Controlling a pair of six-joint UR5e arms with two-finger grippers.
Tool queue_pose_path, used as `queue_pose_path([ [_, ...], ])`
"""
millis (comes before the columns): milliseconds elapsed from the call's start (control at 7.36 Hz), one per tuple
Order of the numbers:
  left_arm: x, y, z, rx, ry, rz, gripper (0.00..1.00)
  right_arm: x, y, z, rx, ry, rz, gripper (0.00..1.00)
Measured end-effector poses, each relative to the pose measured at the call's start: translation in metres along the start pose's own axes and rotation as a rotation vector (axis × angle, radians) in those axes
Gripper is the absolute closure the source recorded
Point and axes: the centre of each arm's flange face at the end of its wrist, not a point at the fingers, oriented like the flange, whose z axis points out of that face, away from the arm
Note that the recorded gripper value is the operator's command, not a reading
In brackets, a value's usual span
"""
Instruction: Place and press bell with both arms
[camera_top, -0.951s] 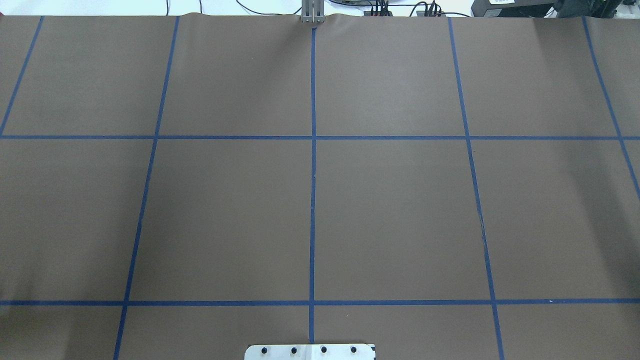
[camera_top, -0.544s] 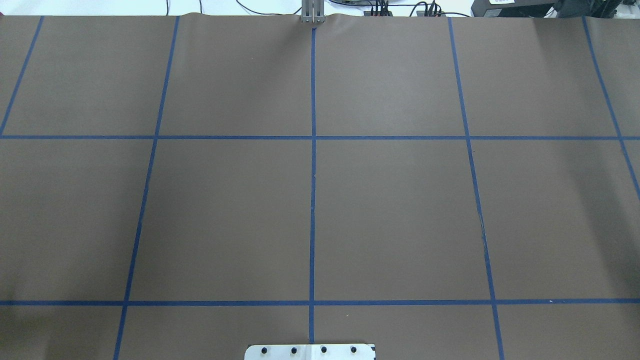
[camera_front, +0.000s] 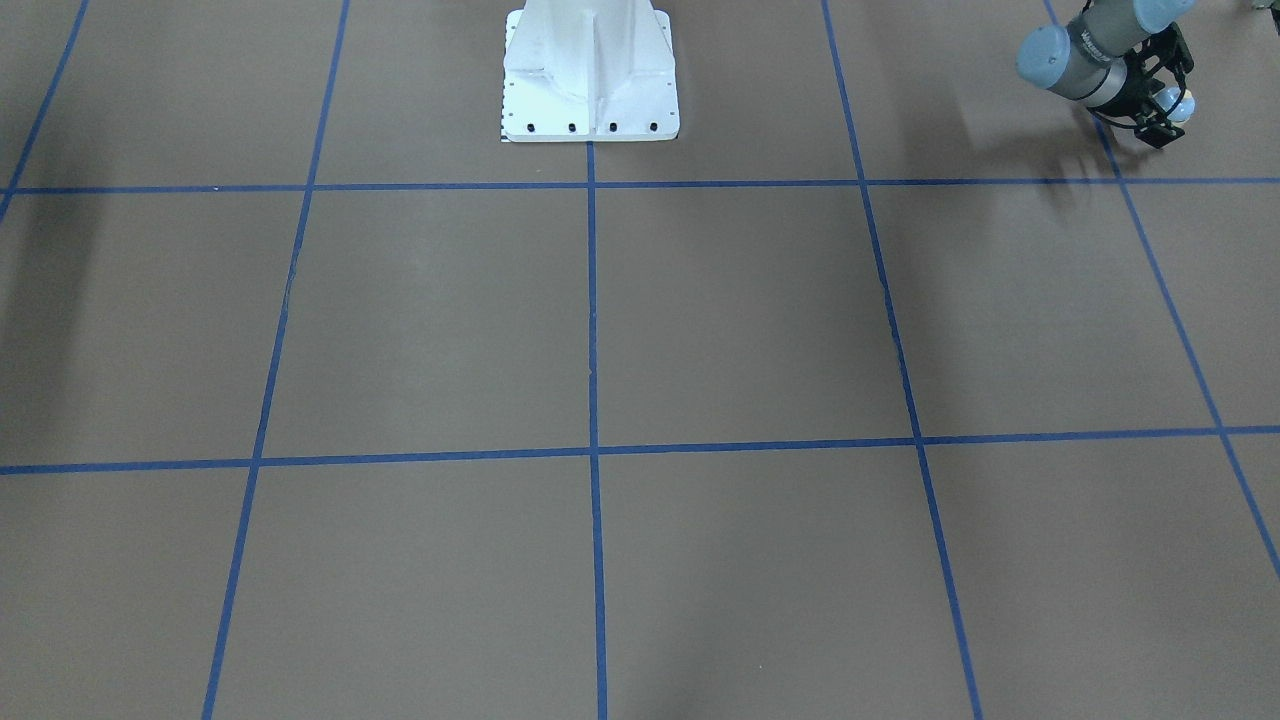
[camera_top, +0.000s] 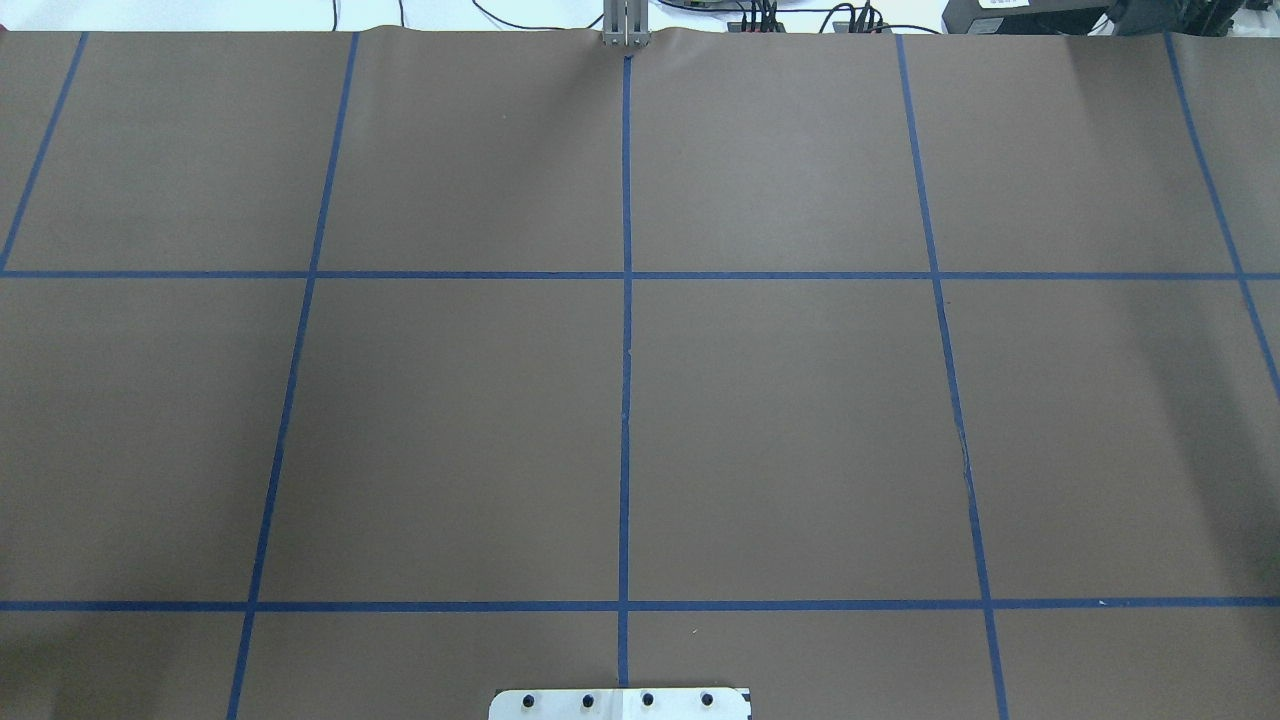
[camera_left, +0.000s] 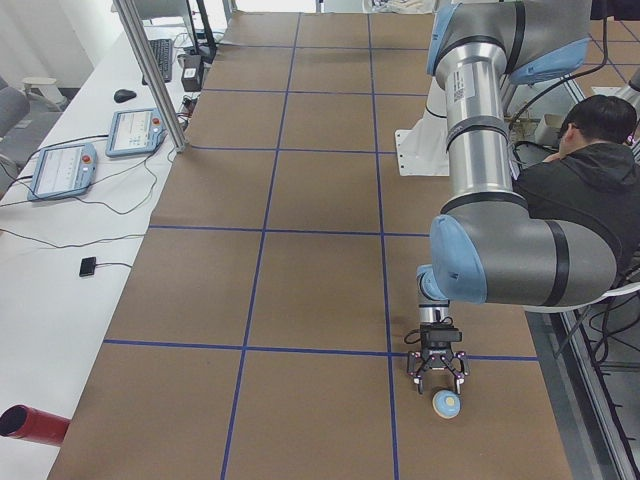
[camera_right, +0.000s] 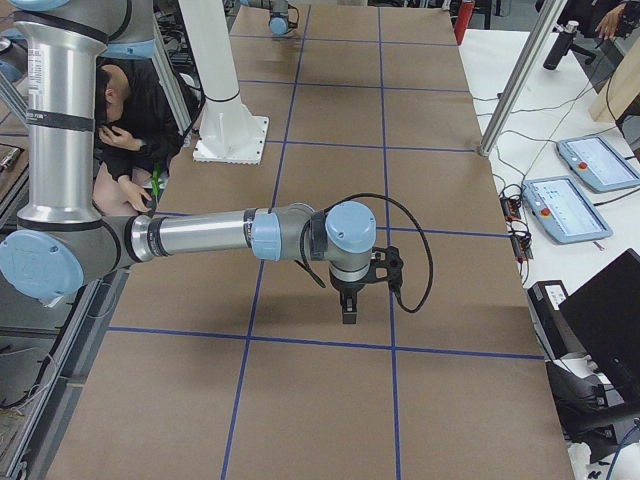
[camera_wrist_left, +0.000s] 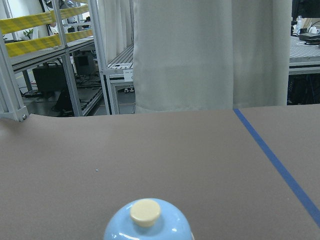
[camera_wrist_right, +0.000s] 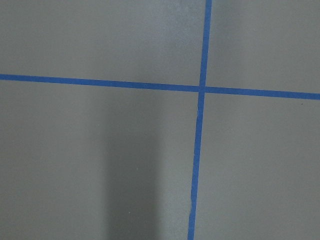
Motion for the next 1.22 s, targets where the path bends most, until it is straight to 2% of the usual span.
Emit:
queue_pose_path([
  [816, -0.003, -0.002, 0.021, 0.038, 0.003, 0.002, 0.00, -0.003, 0.000, -0.003, 0.006, 0.001, -0.006, 0.00],
  [951, -0.005, -0.002, 0.023, 0.042, 0.003, 0.003, 0.03, -0.003, 0.000, -0.003, 0.006, 0.001, -0.006, 0.00],
  [1087, -0.008, 0.000, 0.024, 0.045, 0.001, 0.004, 0.18, -0.003, 0.000, -0.003, 0.005, 0.002, -0.006, 0.00],
  [1223, -0.013, 0.002, 0.023, 0.046, -0.002, 0.003, 0.58, -0.003, 0.000, -0.003, 0.005, 0.004, -0.006, 0.00],
])
